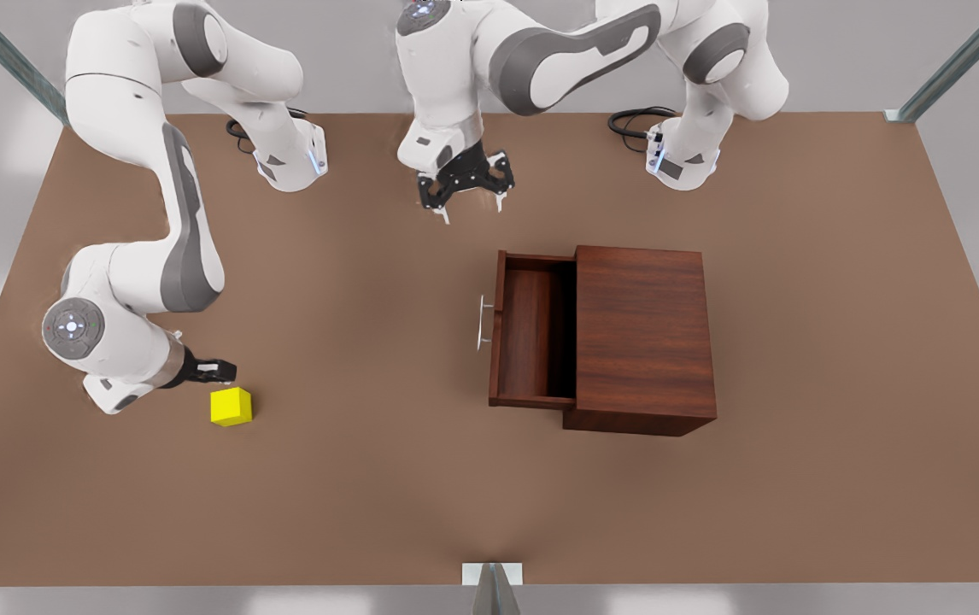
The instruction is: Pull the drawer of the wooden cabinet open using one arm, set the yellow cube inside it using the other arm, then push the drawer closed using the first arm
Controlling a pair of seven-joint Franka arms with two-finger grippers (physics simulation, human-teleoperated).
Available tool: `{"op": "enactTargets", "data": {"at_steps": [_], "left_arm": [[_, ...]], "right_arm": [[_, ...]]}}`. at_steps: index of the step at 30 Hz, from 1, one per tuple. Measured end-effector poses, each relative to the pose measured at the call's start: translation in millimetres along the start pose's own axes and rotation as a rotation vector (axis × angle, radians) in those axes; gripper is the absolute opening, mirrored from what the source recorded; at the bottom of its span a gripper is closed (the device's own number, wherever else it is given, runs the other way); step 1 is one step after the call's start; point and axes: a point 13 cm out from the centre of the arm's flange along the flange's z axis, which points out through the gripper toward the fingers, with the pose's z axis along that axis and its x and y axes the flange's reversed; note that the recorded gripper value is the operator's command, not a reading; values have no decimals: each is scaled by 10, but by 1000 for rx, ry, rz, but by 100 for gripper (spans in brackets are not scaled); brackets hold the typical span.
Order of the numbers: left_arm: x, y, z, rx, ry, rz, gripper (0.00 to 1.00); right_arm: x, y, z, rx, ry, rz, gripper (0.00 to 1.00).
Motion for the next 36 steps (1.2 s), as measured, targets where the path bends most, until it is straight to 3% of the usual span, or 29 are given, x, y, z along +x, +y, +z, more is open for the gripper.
{"op": "enactTargets", "data": {"at_steps": [1, 2, 5, 8, 11, 17, 23, 36], "left_arm": [[-1108, 1068, 242, -56, 95, -179, 100], [-1565, 2174, 706, -141, 205, -296, 100], [-1568, 3909, 1503, -144, 386, -434, 100], [-1955, 4565, 1616, -43, 366, -463, 100], [-2187, 4618, 1546, 30, 315, -381, 100], [-2124, 3467, 1573, 102, 275, -21, 100], [-2491, 3751, 1683, 131, 232, 39, 100], [-2032, 3613, 1546, 133, 329, 255, 100]], "right_arm": [[3, 107, 80, 1, 13, -16, 100], [12, 130, 125, 2, 22, -19, 100], [55, 40, 213, -40, 54, 15, 100], [66, 8, 676, -82, 111, 38, 100], [0, -15, 1099, -83, 128, 35, 100], [-87, -480, 1245, -83, 95, 67, 100], [-62, -638, 1594, -91, 118, 38, 100], [50, -857, 2127, -69, 142, -118, 100]]}}
